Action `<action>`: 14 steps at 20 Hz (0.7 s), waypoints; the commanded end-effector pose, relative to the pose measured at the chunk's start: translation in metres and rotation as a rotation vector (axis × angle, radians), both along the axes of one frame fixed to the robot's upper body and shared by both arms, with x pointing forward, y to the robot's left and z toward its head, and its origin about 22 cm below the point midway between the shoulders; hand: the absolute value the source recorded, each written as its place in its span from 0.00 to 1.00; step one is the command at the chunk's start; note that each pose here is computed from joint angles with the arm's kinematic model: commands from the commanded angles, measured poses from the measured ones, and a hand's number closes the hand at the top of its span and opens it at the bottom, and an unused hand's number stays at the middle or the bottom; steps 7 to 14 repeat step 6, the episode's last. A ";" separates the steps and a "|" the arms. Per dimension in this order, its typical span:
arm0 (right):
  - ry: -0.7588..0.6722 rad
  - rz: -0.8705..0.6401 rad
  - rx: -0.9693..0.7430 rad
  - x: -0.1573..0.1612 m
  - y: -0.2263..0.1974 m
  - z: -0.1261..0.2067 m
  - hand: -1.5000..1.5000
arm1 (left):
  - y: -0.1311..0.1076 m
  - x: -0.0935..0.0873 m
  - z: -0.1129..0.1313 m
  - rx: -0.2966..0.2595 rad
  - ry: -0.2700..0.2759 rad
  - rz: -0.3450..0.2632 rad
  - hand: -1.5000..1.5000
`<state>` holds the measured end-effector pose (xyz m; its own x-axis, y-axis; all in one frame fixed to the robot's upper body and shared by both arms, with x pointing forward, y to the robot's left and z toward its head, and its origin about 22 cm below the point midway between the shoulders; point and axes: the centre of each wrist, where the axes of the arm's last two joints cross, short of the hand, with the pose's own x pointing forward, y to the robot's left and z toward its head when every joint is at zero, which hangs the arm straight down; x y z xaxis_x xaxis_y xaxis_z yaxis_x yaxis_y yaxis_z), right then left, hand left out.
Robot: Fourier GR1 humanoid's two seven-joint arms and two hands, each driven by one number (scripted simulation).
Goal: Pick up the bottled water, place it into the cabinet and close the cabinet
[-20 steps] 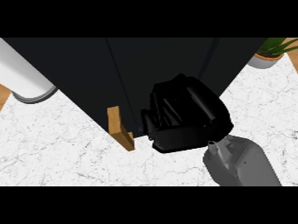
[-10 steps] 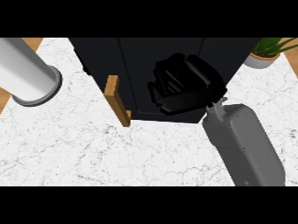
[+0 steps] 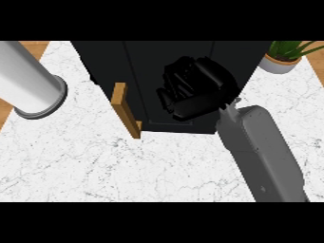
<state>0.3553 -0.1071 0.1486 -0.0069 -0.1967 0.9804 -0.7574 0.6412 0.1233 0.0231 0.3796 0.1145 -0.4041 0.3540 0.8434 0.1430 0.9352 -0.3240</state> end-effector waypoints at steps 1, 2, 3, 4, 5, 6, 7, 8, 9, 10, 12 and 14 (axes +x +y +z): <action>0.052 -0.001 0.021 0.022 0.031 0.028 1.00 | 0.017 -0.003 0.005 0.004 -0.011 -0.001 0.00; 0.065 -0.002 0.016 0.026 0.027 0.021 1.00 | 0.009 -0.003 -0.005 -0.012 0.025 -0.031 0.00; 0.057 0.002 0.021 0.028 0.024 0.022 1.00 | 0.002 -0.004 -0.003 -0.001 0.016 -0.023 0.00; 0.058 -0.015 0.030 0.025 0.025 0.013 1.00 | -0.001 -0.008 0.004 -0.007 -0.002 -0.034 0.00; 0.044 0.006 0.036 0.026 0.032 0.033 1.00 | 0.007 0.003 0.003 -0.007 0.018 -0.029 0.00; 0.041 -0.012 0.023 0.024 0.037 0.029 1.00 | 0.009 0.005 -0.001 -0.001 -0.008 -0.030 0.00; 0.041 -0.012 0.023 0.024 0.037 0.029 1.00 | 0.009 0.005 -0.001 -0.001 -0.008 -0.030 0.00; 0.041 -0.012 0.023 0.024 0.037 0.029 1.00 | 0.009 0.005 -0.001 -0.001 -0.008 -0.030 0.00; 0.041 -0.012 0.023 0.024 0.037 0.029 1.00 | 0.009 0.005 -0.001 -0.001 -0.008 -0.030 0.00; 0.041 -0.012 0.023 0.024 0.037 0.029 1.00 | 0.009 0.005 -0.001 -0.001 -0.008 -0.030 0.00; 0.041 -0.012 0.023 0.024 0.037 0.029 1.00 | 0.009 0.005 -0.001 -0.001 -0.008 -0.030 0.00; 0.041 -0.012 0.023 0.024 0.037 0.029 1.00 | 0.009 0.005 -0.001 -0.001 -0.008 -0.030 0.00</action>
